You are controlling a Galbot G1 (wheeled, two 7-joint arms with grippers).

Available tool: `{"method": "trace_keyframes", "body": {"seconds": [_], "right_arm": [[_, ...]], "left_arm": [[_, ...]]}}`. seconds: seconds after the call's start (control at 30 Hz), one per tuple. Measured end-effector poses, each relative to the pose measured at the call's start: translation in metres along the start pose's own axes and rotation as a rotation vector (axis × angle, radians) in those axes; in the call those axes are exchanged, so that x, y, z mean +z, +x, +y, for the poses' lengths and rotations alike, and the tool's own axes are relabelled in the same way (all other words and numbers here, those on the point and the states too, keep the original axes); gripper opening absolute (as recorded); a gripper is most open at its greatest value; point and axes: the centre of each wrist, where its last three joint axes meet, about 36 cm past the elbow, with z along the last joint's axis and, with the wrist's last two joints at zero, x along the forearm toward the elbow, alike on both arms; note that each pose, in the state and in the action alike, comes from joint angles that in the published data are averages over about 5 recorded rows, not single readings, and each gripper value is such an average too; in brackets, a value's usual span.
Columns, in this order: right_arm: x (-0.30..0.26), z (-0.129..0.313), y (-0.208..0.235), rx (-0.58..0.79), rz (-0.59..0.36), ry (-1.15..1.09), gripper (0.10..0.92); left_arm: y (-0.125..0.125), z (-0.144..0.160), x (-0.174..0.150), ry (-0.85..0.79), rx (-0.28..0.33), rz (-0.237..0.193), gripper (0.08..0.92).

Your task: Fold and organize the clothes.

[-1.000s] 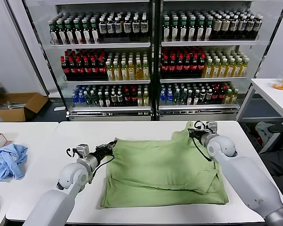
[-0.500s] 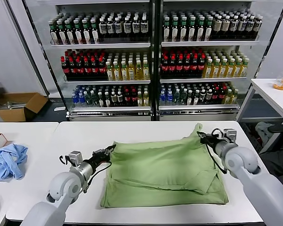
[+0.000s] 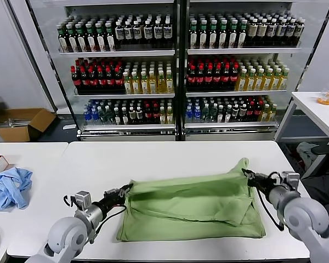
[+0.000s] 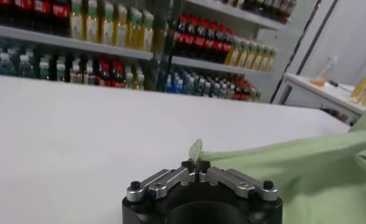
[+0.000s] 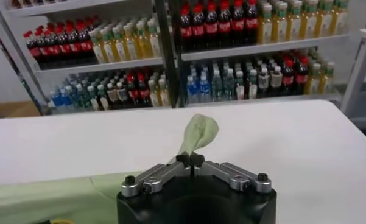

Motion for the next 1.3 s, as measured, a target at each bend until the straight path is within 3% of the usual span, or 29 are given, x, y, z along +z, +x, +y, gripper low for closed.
{"method": "trace_keyframes", "body": {"seconds": [0.1,0.23,0.67,0.97,1.1,1.3], "right_arm": [[0.008,0.001,0.003,0.011,0.015,0.004,0.104],[0.017,0.004,0.007,0.016,0.027,0.022,0.15],[0.03,0.014,0.023,0.022,0.03,0.093,0.507],[0.034,0.018,0.024,0.021,0.034,0.114,0.763],[0.035,0.019,0.023,0.017,0.035,0.121,0.816],[0.035,0.02,0.022,0.013,0.036,0.131,0.823]], "left_arm": [[0.001,-0.002,0.006,-0.011,-0.004,0.02,0.119],[0.002,-0.004,0.011,-0.034,-0.026,0.026,0.202],[0.013,-0.036,0.033,-0.094,-0.149,-0.05,0.574],[0.008,-0.07,0.065,-0.097,-0.234,-0.068,0.805],[0.003,-0.079,0.076,-0.097,-0.27,-0.067,0.782],[-0.001,-0.087,0.087,-0.084,-0.301,-0.072,0.617]]}}
